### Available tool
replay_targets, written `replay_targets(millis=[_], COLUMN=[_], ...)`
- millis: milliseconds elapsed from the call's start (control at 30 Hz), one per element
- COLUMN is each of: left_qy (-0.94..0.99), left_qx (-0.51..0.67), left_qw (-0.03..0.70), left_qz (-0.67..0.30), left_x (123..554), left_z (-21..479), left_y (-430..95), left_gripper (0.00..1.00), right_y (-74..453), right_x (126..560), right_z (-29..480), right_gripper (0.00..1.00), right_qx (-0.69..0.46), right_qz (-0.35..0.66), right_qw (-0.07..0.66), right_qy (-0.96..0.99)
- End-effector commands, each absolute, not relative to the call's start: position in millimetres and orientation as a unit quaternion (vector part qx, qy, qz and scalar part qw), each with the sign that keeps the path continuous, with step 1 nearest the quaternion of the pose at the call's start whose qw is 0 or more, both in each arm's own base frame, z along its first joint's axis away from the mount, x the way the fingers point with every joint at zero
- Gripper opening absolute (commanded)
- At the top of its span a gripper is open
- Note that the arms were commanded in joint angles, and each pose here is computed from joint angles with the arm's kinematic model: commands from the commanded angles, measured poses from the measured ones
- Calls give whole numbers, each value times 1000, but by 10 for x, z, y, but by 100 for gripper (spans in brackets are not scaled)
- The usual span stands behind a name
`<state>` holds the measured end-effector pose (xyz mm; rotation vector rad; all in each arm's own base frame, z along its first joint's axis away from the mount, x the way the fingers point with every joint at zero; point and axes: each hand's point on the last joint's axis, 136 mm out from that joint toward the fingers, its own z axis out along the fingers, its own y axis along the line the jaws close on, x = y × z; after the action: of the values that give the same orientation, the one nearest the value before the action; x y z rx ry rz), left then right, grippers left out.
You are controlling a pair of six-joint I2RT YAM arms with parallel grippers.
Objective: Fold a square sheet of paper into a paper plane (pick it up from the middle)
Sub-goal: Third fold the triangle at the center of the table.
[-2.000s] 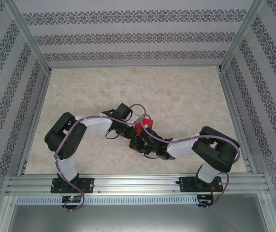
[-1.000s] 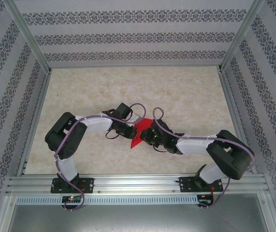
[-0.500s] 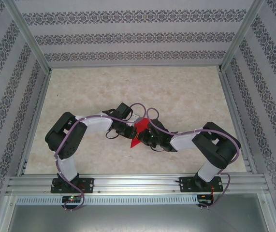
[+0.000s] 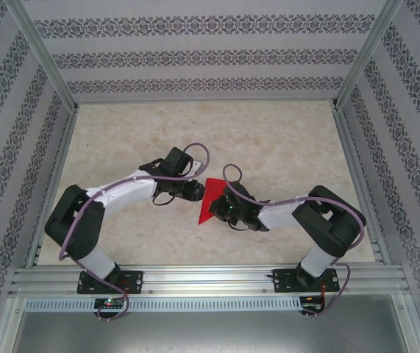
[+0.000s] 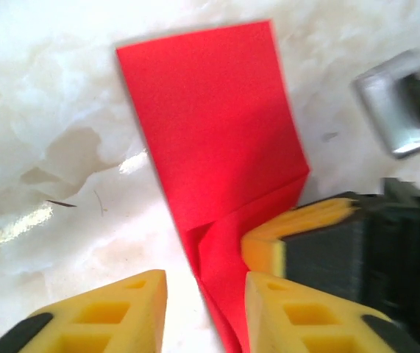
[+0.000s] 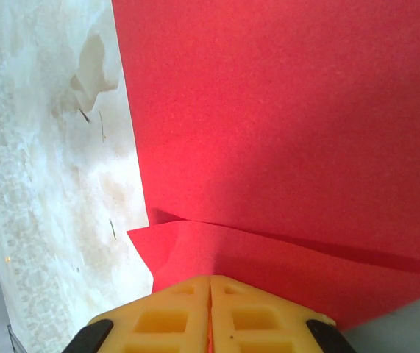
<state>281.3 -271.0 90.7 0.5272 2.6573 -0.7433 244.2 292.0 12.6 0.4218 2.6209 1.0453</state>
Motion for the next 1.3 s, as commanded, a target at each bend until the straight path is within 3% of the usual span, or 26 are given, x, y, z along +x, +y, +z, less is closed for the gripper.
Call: replay_targets(millis=[0,200,433,833,1267], left_qy=[926,906,903,936,947], left_qx=[169,181,190,155,150], left_qw=[135,72,46,30,34], left_qz=[-309,-375,-383,-316,-281], left_x=[2569,2191,2140,2274,2272], left_z=[1007,914,736,195,70], left_y=[-2714,-2857,-3027,-2944,-2815], left_gripper=[27,21,19,10,7], right_y=[2841,2901,2962,2931,2939], right_x=[2347,2402,2465,2559,2568], right_z=[-68,85,249,405,214], right_gripper=[10,11,18,19,14], right_qx=[162,162,161,161,123], right_qz=[326,349,375,380,318], right_qw=[133,145,161,180,149], right_qy=[922,911,898,893,928])
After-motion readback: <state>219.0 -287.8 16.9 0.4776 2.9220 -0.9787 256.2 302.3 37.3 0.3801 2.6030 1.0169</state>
